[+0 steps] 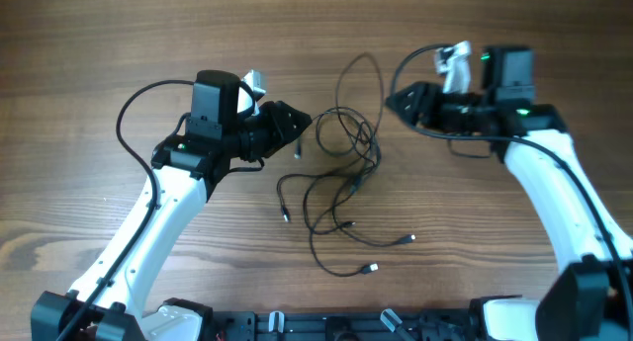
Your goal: Untangle cables
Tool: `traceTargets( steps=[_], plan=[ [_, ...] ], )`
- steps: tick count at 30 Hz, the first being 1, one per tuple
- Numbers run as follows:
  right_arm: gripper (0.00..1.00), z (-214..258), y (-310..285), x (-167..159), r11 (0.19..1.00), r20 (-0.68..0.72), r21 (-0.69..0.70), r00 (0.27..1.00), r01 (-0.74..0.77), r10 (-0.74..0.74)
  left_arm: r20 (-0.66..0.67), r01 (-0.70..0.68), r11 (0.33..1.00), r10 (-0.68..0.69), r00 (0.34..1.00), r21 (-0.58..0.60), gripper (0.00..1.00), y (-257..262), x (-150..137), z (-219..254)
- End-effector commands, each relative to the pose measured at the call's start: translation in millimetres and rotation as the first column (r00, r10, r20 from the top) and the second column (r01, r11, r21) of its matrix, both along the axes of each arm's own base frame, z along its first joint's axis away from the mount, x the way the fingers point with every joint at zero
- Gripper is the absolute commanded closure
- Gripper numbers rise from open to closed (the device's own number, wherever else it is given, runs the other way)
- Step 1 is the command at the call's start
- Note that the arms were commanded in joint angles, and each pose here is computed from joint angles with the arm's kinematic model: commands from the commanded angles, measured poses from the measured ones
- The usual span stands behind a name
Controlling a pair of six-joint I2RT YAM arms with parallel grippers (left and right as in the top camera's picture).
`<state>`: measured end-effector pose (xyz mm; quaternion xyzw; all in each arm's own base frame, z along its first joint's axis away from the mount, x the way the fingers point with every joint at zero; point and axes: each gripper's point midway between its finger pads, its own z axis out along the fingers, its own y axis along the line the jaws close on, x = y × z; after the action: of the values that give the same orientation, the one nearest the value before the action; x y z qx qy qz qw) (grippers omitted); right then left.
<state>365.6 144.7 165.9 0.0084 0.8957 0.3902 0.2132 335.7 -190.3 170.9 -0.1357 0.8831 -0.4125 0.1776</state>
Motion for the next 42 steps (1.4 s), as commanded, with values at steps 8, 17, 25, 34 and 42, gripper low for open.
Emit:
traceTargets(
  steps=[8, 17, 25, 34, 42],
  plan=[
    [0.57, -133.2, 16.6, -23.5, 0.967, -0.264, -0.245, 0.965, -0.071, 0.004, 0.01, 0.011, 1.0, -0.011, 1.0, 0.003, 0.34, 0.0, -2.4, 2.4],
    [0.0, -99.3, -2.9, 5.6, 0.969, -0.118, -0.241, 0.993, -0.059, 0.031, -0.099, -0.01, 0.998, 0.016, 0.995, 0.062, 0.26, 10.0, -18.1, -17.9],
    [0.0, -40.0, 38.6, -23.6, 0.916, 0.138, -0.221, 0.919, -0.335, 0.37, -0.145, -0.134, 0.986, 0.148, 0.978, 0.102, 0.08, 23.2, -11.1, -25.3],
    [0.96, -108.6, 37.6, -30.8, 0.77, -0.001, -0.61, 0.971, -0.188, 0.237, -0.168, -0.199, 0.971, 0.22, 0.961, 0.136, 0.0, 20.6, -12.2, -30.5],
    [0.96, 83.1, 64.2, -29.7, 0.953, 0.349, -0.227, 0.896, -0.203, 0.274, -0.12, -0.133, 0.98, 0.151, 0.981, 0.147, 0.0, -10.9, -17.9, -30.3]
  ],
)
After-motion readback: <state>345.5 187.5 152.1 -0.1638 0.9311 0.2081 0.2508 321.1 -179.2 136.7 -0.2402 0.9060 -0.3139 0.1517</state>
